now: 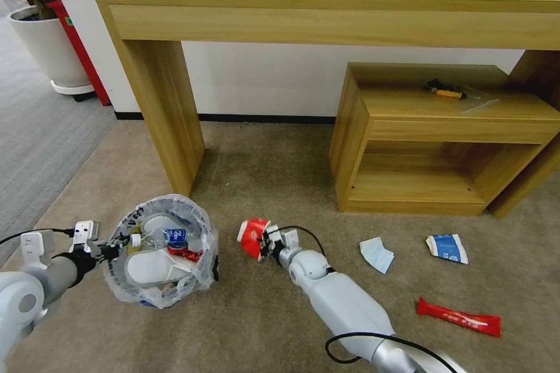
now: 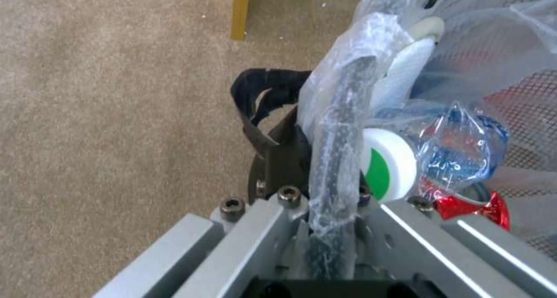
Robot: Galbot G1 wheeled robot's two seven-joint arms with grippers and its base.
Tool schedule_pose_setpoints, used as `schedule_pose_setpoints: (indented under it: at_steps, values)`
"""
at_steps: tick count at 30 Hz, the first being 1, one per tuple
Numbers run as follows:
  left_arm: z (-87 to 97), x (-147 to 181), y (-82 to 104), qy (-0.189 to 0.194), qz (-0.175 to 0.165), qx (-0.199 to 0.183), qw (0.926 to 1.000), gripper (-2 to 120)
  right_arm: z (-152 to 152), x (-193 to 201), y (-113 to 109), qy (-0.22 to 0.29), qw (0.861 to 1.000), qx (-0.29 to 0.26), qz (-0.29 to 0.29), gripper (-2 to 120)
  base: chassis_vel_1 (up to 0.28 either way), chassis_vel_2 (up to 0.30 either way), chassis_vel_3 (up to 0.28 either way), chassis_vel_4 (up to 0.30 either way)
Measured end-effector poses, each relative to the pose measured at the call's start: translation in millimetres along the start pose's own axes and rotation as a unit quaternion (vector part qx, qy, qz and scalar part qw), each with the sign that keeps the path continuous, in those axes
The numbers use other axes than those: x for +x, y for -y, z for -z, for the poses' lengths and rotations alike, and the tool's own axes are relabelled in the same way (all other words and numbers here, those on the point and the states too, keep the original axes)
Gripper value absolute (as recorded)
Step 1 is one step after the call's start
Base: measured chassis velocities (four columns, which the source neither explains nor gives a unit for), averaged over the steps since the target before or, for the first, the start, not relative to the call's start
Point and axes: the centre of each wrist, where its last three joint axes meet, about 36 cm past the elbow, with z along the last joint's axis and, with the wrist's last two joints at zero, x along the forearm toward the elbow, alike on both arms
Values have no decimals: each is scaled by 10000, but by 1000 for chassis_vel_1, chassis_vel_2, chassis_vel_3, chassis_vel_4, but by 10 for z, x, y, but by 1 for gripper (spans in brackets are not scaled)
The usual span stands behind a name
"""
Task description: Pick up the trash bin and place the garbage on the floor into it.
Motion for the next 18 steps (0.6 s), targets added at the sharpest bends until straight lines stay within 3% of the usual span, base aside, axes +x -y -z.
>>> schedule_pose_setpoints:
  at_steps: [5,8,11,13,18]
  values:
    - [15,-20,29,6,-27,-19,10000,0,376,176,84,450,9987,124,183,0,0,0,0,0]
    - [-5,-66,46,-43,-56,-26,10000,0,981,621,133,994,9925,318,636,0,0,0,0,0]
    - [-28,-87,47,-81,-51,-33,9999,0,1217,820,123,1175,9885,433,853,0,0,0,0,0]
    - [-41,-115,50,-122,-75,-45,9999,0,1529,1060,39,1430,9811,561,1174,0,0,0,0,0]
    - [-11,-148,68,-158,-128,-126,9997,0,1819,1316,-205,1478,9712,668,1745,0,0,0,0,0]
